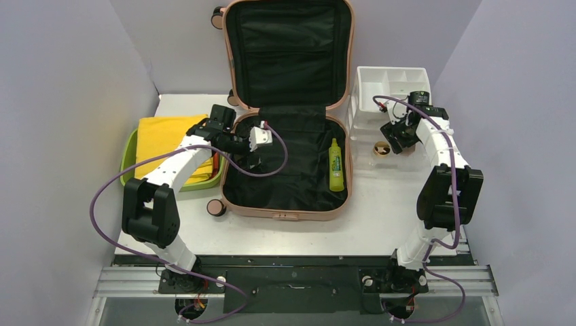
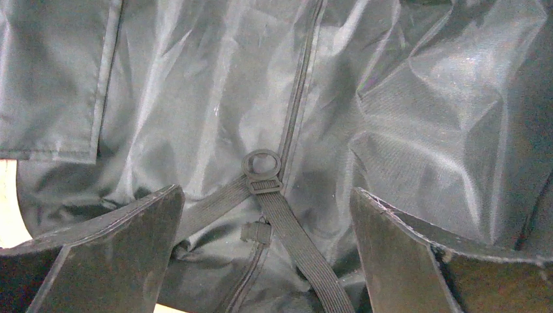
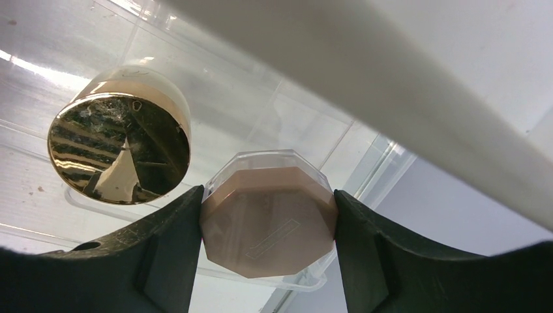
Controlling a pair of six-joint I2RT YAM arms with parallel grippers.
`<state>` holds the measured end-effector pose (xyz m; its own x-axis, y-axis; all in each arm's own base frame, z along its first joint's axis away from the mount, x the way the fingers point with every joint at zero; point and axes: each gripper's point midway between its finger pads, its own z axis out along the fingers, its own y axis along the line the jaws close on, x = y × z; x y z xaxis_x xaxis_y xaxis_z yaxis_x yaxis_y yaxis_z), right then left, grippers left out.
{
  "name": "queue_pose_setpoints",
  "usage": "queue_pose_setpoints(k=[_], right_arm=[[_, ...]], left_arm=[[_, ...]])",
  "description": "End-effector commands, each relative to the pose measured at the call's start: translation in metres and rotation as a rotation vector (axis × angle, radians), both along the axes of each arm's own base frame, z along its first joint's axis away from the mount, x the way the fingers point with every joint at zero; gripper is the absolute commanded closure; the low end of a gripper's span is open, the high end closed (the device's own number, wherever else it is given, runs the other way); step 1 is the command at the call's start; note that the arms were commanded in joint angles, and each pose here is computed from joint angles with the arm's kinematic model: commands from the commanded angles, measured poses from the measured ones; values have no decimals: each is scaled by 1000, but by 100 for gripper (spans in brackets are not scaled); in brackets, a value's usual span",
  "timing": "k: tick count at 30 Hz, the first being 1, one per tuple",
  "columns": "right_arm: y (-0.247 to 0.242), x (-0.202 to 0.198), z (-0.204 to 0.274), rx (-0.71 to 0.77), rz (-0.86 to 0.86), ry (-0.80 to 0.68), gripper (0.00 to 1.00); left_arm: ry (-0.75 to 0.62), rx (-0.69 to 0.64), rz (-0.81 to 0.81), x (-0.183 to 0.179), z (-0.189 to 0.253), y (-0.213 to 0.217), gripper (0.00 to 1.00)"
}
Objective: Open, take out, and arrange the luggage
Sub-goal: Place the makeup in the drawer, then close the drawer in the storage box.
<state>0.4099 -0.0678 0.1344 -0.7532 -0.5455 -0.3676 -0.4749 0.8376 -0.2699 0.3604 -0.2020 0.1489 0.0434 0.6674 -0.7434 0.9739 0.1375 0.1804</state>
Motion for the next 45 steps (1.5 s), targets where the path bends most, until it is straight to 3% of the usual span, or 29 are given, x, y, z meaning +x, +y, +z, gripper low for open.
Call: queue_pose_setpoints(k=[1, 5, 7, 13, 18, 23, 29, 32, 39, 45], right_arm=[[-4, 0, 13, -12, -38, -54, 37], [-9, 0, 16, -31, -64, -82, 24], [-14, -1, 18, -52, -80, -93, 22], [-23, -1, 35, -56, -137, -183, 21], [-18, -12, 87, -38, -129, -325, 21], [10, -45, 113, -18, 44, -409, 21], [32, -75, 91, -163, 361, -494, 19], [37, -78, 73, -244, 456, -516, 15], [41, -59, 31, -378, 614, -564, 12], [40, -32, 19, -430, 584, -674, 11]], left_arm=[[-6, -7, 115, 8, 18, 4, 4], [16, 23, 229, 10, 26, 14, 4], [21, 53, 300, 11, 33, 22, 4], [41, 134, 510, 0, 61, 55, 4], [9, 210, 703, -18, 82, 94, 4], [114, 308, 841, -48, 62, 130, 4], [192, 233, 830, -66, 18, 127, 4], [162, 170, 819, -56, 19, 119, 4], [121, 63, 833, -41, 22, 107, 4], [143, 45, 824, -40, 20, 102, 4]])
